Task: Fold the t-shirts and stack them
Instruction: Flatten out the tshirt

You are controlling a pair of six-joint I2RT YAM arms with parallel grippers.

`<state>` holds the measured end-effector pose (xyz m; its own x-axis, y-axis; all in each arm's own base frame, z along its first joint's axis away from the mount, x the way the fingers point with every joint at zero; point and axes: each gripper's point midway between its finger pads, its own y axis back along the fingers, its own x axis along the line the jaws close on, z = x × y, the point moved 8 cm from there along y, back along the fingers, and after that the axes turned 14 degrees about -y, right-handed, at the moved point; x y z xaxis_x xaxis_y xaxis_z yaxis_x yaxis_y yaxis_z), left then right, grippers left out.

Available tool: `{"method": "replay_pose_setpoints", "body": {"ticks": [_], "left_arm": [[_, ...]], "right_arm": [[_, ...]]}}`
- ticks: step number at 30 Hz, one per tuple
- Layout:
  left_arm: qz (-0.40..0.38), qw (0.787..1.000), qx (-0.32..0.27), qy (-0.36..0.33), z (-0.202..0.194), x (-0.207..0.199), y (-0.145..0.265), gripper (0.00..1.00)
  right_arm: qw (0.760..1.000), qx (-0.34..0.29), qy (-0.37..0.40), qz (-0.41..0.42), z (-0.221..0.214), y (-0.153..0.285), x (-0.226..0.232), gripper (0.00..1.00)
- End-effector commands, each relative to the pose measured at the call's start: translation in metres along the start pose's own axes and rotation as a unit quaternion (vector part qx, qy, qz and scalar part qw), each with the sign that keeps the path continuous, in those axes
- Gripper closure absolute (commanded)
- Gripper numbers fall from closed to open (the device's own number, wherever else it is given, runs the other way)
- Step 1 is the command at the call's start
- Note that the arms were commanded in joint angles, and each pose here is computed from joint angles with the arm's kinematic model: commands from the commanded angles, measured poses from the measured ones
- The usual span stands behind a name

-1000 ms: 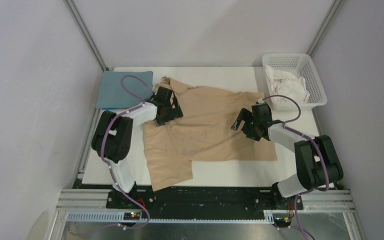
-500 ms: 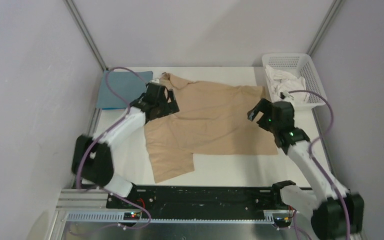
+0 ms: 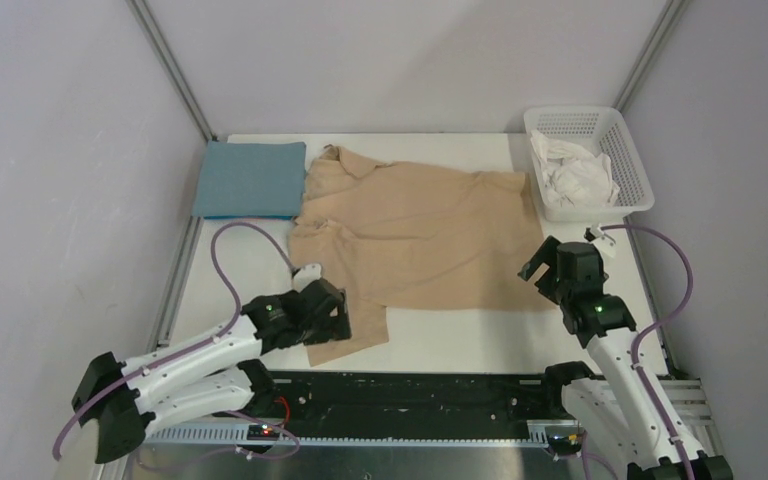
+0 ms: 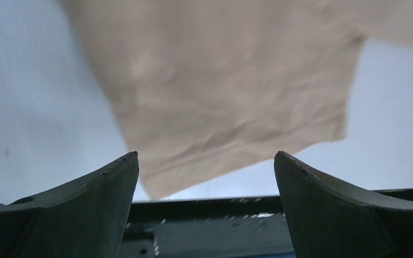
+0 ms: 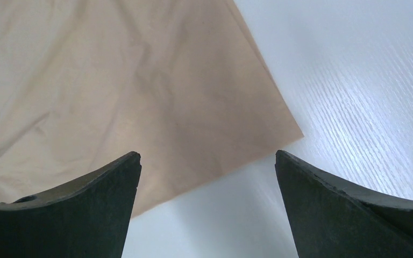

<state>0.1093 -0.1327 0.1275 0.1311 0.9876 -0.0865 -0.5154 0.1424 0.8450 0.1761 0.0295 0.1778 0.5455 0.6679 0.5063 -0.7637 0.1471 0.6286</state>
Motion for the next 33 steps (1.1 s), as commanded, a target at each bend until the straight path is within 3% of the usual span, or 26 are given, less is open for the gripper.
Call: {"method": "replay_pose_setpoints", "body": {"ticks": [1,9,14,17,22,24,25,27,33], "left_arm": [[0.031,0.997,0.068,0.014,-0.038,0.010,0.007,0.00],[0.076,0.993,0.084,0.013,-0.054,0.014,-0.003,0.09],[0.114,0.989,0.090,-0.007,-0.048,0.010,-0.012,0.22],[0.122,0.987,0.100,-0.018,-0.048,0.008,-0.018,0.37],[0.102,0.988,0.113,-0.014,-0.055,0.004,-0.027,0.54],[0.099,0.988,0.117,-0.011,-0.059,0.004,-0.030,0.66],[0.101,0.988,0.117,-0.011,-0.060,0.005,-0.032,0.81],[0.113,0.987,0.110,-0.013,-0.060,0.008,-0.034,0.97],[0.120,0.992,0.045,-0.015,-0.040,0.006,-0.031,1.00]], "right_arm": [[0.999,0.006,0.000,-0.037,-0.003,-0.004,-0.008,0.01],[0.998,0.007,0.002,-0.057,-0.005,-0.009,-0.012,0.01],[0.998,0.006,0.001,-0.059,-0.005,-0.009,-0.013,0.01],[0.998,0.008,0.001,-0.059,-0.005,-0.009,-0.014,0.01],[0.998,0.001,-0.004,-0.069,-0.004,-0.007,-0.017,0.01],[0.997,-0.007,-0.014,-0.076,-0.003,-0.006,-0.018,0.01],[0.996,-0.010,-0.017,-0.082,-0.003,-0.005,-0.020,0.01],[0.996,-0.015,-0.021,-0.086,-0.002,-0.004,-0.022,0.01],[0.992,-0.011,-0.039,-0.121,-0.007,0.001,-0.033,0.01]]}}
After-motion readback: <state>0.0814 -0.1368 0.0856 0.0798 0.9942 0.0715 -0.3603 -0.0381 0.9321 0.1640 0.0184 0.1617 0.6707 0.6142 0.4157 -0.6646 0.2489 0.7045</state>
